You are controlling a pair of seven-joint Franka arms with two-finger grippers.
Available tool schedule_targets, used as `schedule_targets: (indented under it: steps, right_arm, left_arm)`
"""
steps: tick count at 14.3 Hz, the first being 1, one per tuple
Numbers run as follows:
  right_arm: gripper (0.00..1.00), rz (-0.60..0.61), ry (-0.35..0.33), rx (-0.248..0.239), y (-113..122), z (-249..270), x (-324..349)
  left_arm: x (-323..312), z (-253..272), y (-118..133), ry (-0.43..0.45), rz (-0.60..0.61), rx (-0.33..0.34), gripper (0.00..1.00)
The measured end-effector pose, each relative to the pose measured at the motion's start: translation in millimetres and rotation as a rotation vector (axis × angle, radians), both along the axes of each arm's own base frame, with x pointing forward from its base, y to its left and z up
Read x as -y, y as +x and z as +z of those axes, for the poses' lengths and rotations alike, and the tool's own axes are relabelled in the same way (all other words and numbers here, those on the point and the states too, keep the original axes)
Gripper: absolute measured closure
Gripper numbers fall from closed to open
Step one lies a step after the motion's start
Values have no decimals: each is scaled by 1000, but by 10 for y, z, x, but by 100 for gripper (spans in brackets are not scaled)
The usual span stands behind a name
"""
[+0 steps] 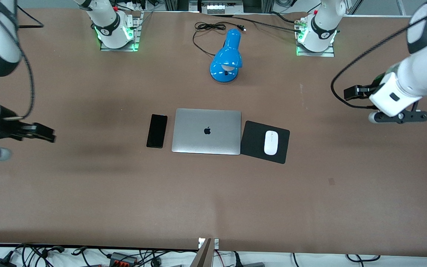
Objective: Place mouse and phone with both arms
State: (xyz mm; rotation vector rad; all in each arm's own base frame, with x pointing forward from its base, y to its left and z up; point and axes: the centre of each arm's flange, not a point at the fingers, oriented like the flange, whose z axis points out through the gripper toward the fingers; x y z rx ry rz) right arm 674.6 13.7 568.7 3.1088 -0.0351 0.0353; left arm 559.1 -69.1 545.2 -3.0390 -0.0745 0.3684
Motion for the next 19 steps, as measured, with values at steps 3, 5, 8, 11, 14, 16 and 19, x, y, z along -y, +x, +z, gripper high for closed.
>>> schedule_targets:
  steps: [3,5,8,11,14,16,19]
  right_arm:
    - [0,26,-24,23,-65,178,303]
    - [0,25,-27,39,-117,302,334]
    - [0,28,-26,45,-231,405,315]
    - [0,29,-25,58,-424,310,330]
    - [0,30,-22,49,-733,202,336]
    - [0,31,-20,36,-898,165,335]
    - [0,30,-17,32,-987,153,339]
  left_arm:
    - [-288,67,-181,0,68,58,0]
    - [-462,98,-171,-9,93,71,0]
    - [-470,148,-145,-45,31,84,0]
    - [-425,234,-132,-84,4,100,0]
    - [-423,322,-118,-86,3,118,0]
    - [-415,377,-110,-87,1,130,0]
    - [-390,397,-108,-87,-3,134,0]
